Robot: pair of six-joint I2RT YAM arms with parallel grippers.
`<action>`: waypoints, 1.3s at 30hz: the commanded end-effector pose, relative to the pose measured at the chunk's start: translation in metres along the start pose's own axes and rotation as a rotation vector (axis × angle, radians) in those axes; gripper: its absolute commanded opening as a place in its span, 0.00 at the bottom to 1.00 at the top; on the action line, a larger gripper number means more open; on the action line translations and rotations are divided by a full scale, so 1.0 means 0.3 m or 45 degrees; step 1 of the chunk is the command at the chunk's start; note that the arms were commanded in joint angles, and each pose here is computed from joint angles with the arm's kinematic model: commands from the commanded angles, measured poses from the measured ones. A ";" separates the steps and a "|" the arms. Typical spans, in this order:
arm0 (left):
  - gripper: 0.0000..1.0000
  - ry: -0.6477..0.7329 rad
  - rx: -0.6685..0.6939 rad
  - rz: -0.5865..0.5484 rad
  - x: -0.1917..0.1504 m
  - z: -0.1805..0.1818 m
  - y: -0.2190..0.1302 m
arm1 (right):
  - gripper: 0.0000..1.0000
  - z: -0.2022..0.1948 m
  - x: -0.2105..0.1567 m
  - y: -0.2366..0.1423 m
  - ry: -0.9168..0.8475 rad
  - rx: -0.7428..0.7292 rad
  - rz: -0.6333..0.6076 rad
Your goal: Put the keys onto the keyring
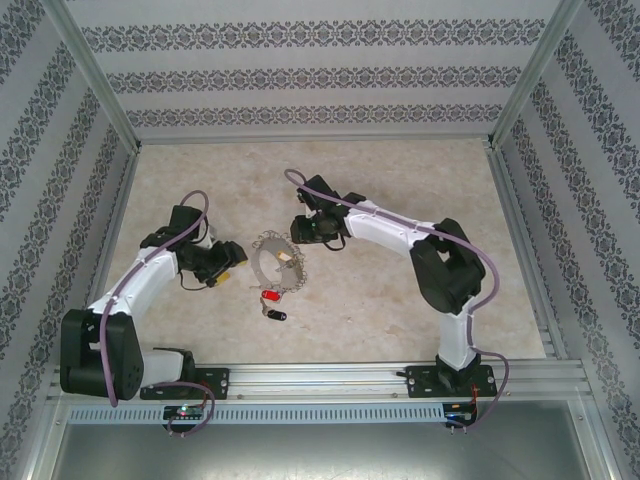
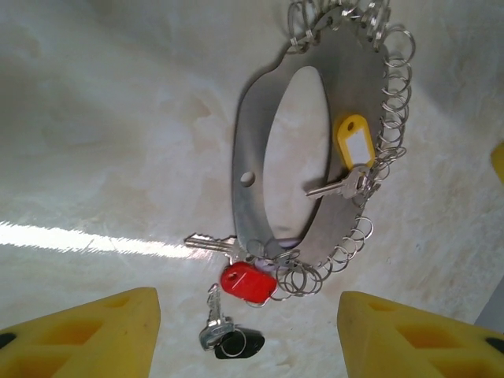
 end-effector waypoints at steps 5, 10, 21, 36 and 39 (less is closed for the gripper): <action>0.62 0.048 -0.049 -0.027 -0.024 -0.024 -0.011 | 0.37 0.063 -0.020 0.057 -0.103 0.120 0.098; 0.60 0.096 -0.040 0.003 -0.049 -0.015 -0.008 | 0.38 0.026 -0.051 0.057 -0.176 0.199 0.163; 0.53 0.222 -0.101 0.042 -0.066 -0.074 0.048 | 0.37 0.029 -0.208 -0.003 -0.200 0.404 0.239; 0.48 0.417 -0.058 0.091 -0.114 -0.148 0.123 | 0.43 0.036 -0.263 0.027 -0.037 0.401 0.285; 0.48 0.425 -0.056 0.087 -0.117 -0.147 0.115 | 0.44 0.034 -0.270 0.044 -0.015 0.391 0.300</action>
Point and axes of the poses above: each hand's point on the last joint's axis, 136 mm out from that joint toward the fingers, its own y axis out along the fingers, its own z axis along the line the jaws close on, x = y × z, the point moved 4 cm from there along -y, back along the fingers, and after that the axes turned 7 degrees about -y, right-handed, at the moved point
